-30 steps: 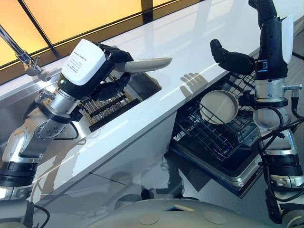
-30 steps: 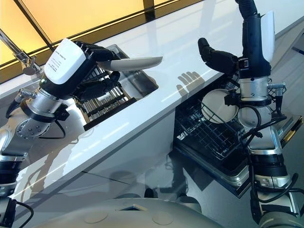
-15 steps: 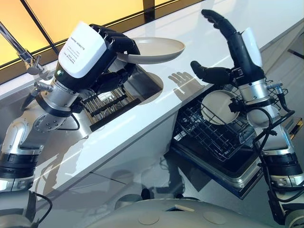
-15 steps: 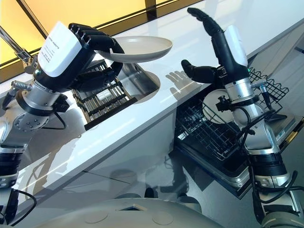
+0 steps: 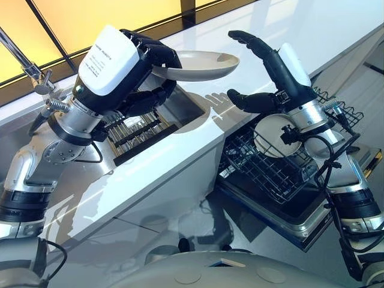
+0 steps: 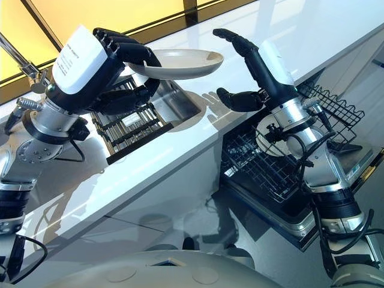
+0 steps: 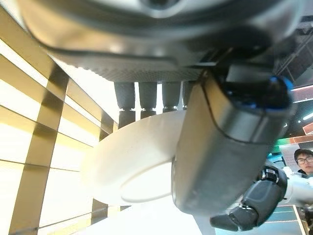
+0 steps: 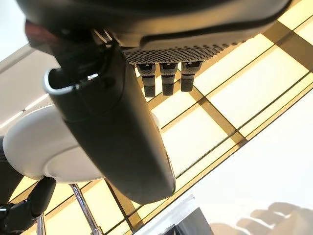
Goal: Pick up plates and place into dishwasher.
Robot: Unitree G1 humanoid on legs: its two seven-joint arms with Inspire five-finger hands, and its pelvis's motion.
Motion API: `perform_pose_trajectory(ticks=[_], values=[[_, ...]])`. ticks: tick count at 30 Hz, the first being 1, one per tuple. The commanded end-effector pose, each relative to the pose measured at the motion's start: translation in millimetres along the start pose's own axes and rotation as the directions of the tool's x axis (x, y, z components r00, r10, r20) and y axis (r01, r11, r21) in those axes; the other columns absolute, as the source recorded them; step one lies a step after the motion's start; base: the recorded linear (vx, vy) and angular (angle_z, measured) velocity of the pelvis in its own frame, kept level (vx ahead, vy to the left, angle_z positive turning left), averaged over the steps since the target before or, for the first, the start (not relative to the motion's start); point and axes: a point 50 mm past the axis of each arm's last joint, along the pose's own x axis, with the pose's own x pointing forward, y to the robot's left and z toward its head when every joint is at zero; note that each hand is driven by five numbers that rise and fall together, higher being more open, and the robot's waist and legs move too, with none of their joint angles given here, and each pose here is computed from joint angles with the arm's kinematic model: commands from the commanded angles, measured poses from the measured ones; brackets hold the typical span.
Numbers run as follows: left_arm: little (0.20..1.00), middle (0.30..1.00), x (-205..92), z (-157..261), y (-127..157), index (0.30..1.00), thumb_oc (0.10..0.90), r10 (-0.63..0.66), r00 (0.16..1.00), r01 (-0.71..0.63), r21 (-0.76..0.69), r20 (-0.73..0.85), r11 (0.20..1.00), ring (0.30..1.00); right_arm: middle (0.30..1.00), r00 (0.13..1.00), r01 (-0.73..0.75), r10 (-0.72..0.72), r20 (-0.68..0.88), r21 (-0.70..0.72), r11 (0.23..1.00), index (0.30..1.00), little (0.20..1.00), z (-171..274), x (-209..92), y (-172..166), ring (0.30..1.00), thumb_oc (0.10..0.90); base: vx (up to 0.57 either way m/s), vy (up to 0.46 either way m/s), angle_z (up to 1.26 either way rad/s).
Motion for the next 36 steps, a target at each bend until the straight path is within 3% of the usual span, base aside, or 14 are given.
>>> perform_pose_trajectory(ticks=[1, 11, 15, 16, 22, 33, 36], values=[[0.2, 0.3, 29.5, 8.2, 26.9, 0.3, 0.1, 0.194, 0.977, -0.187, -0.078, 0.094, 0.979, 0.3, 0.9, 0.953, 0.092, -0.053, 0.3, -0.117, 0.989, 0.9, 0.9, 50.9, 29.6, -32.4, 0.9, 0.8, 0.0, 0.0, 0.0], [0.2, 0.3, 38.9, 14.5, 21.8, 0.3, 0.1, 0.147, 0.981, -0.126, -0.155, 0.131, 0.98, 0.3, 0.9, 0.941, 0.044, 0.051, 0.335, -0.27, 0.962, 0.9, 0.9, 63.7, 35.5, -28.6, 0.9, 0.8, 0.0, 0.0, 0.0], [0.2, 0.3, 38.1, 16.4, 20.9, 0.3, 0.1, 0.149, 0.978, -0.127, -0.152, 0.146, 0.98, 0.3, 0.9, 0.949, -0.06, 0.144, 0.282, -0.287, 0.956, 0.9, 0.9, 60.8, 37.1, -24.5, 0.9, 0.8, 0.0, 0.0, 0.0], [0.2, 0.3, 37.5, 16.8, 20.8, 0.3, 0.1, 0.153, 0.977, -0.132, -0.144, 0.148, 0.981, 0.3, 0.3, 0.951, -0.103, 0.179, 0.254, -0.284, 0.953, 0.3, 0.2, 57.9, 37.1, -22.8, 0.3, 0.1, 0.0, 0.0, 0.0], [0.2, 0.3, 37.8, 17.8, 21.9, 0.3, 0.1, 0.184, 0.969, -0.181, -0.031, 0.167, 0.983, 0.3, 0.3, 0.959, -0.18, 0.233, 0.16, -0.291, 0.94, 0.3, 0.2, 45.6, 38.8, -17.4, 0.3, 0.1, 0.0, 0.0, 0.0], [0.2, 0.3, 26.6, 9.3, 29.7, 0.3, 0.1, 0.242, 0.963, -0.251, 0.069, 0.122, 0.965, 0.3, 0.3, 0.981, -0.142, 0.176, 0.087, -0.301, 0.943, 0.3, 0.2, 29.6, 35.1, -24.0, 0.3, 0.1, 0.0, 0.0, 0.0], [0.2, 0.3, 22.8, 2.9, 32.5, 0.3, 0.1, 0.254, 0.965, -0.257, 0.041, 0.065, 0.966, 0.3, 0.3, 0.987, -0.106, 0.136, 0.083, -0.296, 0.949, 0.3, 0.2, 26.4, 33.9, -27.9, 0.3, 0.1, 0.0, 0.0, 0.0]])
